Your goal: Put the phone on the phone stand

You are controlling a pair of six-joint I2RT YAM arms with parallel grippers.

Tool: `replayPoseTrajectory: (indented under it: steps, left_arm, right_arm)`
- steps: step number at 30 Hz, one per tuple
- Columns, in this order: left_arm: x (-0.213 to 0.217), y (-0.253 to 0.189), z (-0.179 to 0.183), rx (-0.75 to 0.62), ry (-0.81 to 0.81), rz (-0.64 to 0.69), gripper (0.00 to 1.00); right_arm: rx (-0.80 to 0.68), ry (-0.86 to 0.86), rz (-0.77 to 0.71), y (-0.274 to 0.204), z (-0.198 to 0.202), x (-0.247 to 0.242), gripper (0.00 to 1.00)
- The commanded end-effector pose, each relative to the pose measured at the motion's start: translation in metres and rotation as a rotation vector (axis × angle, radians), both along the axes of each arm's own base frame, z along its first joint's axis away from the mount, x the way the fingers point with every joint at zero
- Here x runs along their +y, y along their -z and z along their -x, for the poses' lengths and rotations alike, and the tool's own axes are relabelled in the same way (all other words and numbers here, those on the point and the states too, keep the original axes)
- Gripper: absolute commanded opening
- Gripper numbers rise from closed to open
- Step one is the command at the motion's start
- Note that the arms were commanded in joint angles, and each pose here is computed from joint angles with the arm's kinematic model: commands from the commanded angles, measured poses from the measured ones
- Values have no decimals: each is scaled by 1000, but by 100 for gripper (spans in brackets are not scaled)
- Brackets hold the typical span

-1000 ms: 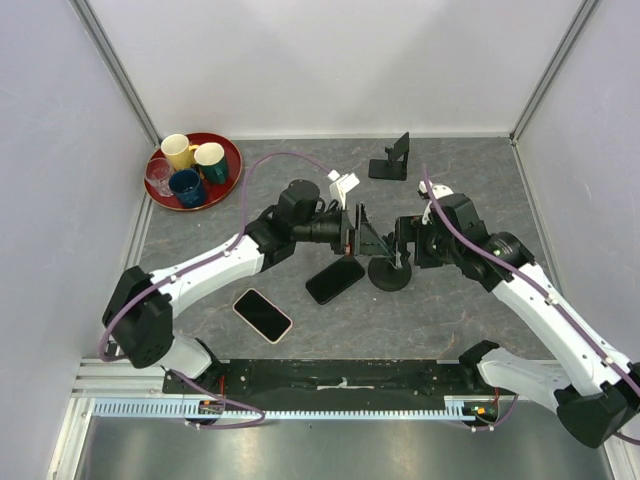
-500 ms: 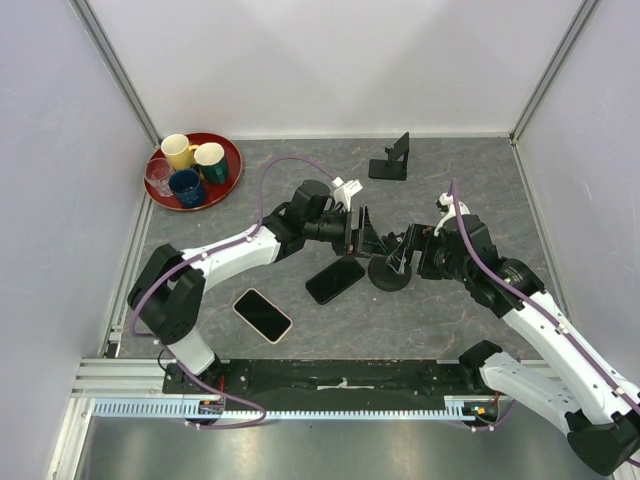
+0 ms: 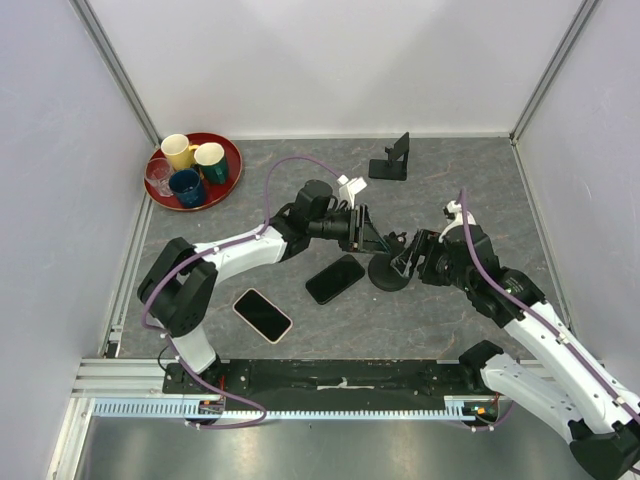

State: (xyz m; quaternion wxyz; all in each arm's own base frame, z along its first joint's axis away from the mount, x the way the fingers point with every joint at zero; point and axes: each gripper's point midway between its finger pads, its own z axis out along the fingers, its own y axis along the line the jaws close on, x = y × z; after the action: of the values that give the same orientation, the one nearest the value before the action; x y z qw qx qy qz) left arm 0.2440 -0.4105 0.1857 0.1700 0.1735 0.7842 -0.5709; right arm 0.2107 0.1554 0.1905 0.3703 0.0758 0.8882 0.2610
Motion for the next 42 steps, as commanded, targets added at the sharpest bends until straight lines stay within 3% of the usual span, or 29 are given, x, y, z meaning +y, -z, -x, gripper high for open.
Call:
replayPoseTrajectory:
  steps: [1,8,13,15,16,17,20,23,28,35,39,42]
  left_arm:
    - [-6,-16,0,-13,11,88,48]
    - [-3,-7,2,-2,0,83,25]
    - [1,-1,7,4,2,75,21]
    - [4,-2,12,0,12,77,29]
    - [5,-5,13,-8,10,81,38]
    - [9,-13,15,-25,0,91,61]
    - [11,-31,18,-44,5,117,90]
    - [6,-41,15,-29,19,129,94]
    - [-9,-35,0,25,27,97,95]
    - [-19,-24,-7,55,36,83,79]
    - [-18,-19,-7,48,33,74,78]
    - [-19,-14,-8,50,36,70,68]
  right_arm:
    - [-69,74,-17,-14,-13,-7,74]
    - [-108,114,6,-23,-28,-10,64]
    - [-141,154,45,-31,-36,-18,63]
    - [-151,164,64,-36,-39,-21,63]
    - [-145,160,74,-34,-38,-22,64]
    - [-147,155,78,-36,-39,-21,66]
    - [-134,136,81,-34,-35,-20,71]
    - [-118,117,70,-27,-29,-18,75]
    - [-94,98,44,-17,-22,-15,75]
    - [-99,93,51,-13,-21,-15,69]
    - [-101,96,78,-11,-26,-16,66]
    - [-106,94,82,-11,-29,-15,64]
